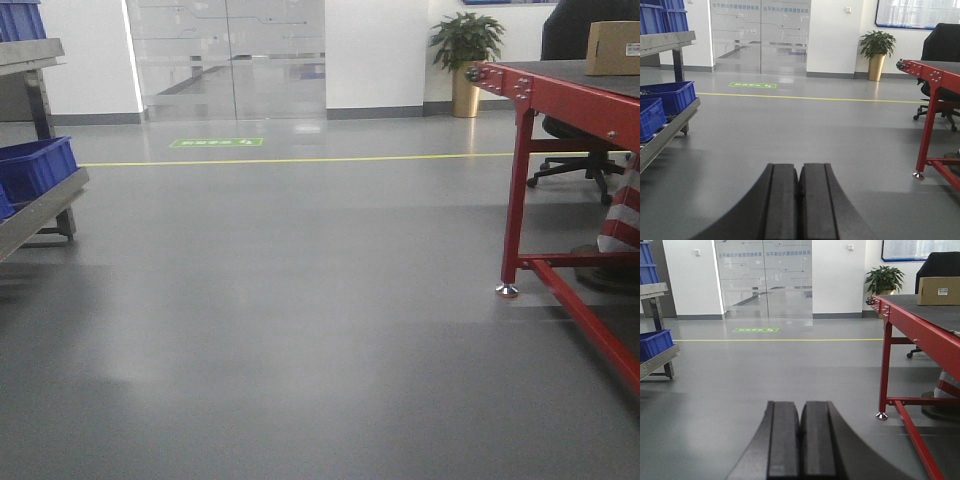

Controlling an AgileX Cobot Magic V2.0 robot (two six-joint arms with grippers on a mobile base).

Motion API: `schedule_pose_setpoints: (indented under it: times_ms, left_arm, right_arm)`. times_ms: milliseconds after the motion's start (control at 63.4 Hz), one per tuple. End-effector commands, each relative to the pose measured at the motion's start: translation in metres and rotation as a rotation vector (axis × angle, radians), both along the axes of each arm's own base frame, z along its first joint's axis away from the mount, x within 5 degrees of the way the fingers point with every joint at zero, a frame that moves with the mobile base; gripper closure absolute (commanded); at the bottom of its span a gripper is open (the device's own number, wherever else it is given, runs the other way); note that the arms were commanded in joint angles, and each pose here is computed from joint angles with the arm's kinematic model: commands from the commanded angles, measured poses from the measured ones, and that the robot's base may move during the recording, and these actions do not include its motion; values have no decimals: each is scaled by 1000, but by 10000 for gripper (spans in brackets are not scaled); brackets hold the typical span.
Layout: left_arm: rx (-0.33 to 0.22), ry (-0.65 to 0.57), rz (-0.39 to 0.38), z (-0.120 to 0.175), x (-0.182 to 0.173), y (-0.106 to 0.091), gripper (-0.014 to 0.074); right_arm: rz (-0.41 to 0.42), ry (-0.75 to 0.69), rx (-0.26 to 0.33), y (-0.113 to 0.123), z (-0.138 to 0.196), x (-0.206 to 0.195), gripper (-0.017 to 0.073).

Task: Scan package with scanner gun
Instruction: 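Drive the base forward and turn toward the red-framed table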

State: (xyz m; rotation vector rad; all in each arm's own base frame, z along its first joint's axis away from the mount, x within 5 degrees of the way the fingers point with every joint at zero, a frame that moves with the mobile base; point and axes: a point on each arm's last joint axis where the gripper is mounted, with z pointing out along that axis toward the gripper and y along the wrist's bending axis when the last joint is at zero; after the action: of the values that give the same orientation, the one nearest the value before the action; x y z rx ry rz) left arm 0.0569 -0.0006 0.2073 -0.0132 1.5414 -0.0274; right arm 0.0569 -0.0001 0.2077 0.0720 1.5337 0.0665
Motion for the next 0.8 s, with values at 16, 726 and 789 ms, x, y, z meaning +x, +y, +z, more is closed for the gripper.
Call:
schedule_pose_setpoints:
  times_ms: [16,726,789]
  left_arm:
    - [-2,-21,3,3,-1,0,704]
    - [-2,-21,4,3,-1,0,704]
    - [-2,-21,4,3,-1,0,704]
  right_arm:
    - [-8,-23,-3,-1,3,-1,727]
    - [-8,-23,-3,-1,3,-1,727]
    - [-8,-23,-3,-1,3,-1,727]
